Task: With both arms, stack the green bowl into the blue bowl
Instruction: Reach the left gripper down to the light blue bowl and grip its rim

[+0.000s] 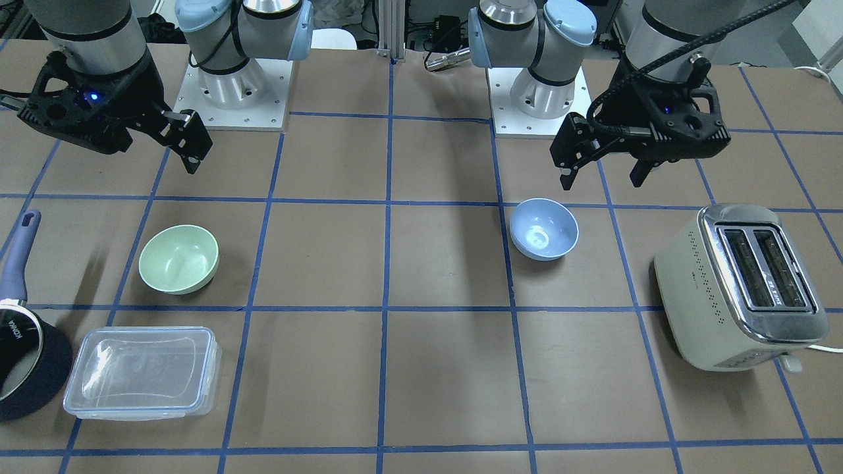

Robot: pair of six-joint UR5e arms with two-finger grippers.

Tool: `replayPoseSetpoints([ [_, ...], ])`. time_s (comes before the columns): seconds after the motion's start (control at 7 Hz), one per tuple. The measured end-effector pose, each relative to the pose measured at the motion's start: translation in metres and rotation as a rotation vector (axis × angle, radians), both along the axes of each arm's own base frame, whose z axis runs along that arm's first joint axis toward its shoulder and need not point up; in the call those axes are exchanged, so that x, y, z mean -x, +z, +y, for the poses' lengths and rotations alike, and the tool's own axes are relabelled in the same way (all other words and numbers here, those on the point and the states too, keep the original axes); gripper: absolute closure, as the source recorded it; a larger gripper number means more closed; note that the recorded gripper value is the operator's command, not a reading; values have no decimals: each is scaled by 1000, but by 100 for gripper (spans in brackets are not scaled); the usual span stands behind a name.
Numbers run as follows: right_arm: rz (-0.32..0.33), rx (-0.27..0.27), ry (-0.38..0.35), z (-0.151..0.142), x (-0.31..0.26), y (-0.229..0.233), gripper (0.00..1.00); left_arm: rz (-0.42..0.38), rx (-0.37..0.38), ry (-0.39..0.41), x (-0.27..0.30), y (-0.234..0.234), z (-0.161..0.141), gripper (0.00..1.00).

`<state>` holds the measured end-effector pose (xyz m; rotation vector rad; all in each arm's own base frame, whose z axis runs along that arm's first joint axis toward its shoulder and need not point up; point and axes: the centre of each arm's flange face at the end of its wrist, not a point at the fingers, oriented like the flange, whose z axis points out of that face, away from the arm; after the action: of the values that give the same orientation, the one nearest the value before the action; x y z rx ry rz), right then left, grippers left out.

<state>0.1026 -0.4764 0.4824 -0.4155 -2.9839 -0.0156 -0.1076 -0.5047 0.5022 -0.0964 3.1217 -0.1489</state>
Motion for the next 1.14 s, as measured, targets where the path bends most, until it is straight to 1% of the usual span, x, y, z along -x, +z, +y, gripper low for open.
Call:
replayPoseSetpoints([
  [0.14,1,2,-1,0,0,0,0,-2,-31,-3,-1,-19,-1,0],
  [0.29,2,4,-1,0,0,1,0,-5,-73,0,-2,-54,0,0],
  [0.43,3,5,-2,-1,0,1,0,-4,-93,6,-2,-89,8,0],
  [0.71,3,4,-1,0,0,1,0,4,-174,12,2,-166,42,0],
  [0.86,-2,1,-1,-1,0,1,0,6,-196,21,7,-198,56,2],
  [1.14,1,-1,0,-2,1,0,0,-4,-215,15,28,-238,73,2],
])
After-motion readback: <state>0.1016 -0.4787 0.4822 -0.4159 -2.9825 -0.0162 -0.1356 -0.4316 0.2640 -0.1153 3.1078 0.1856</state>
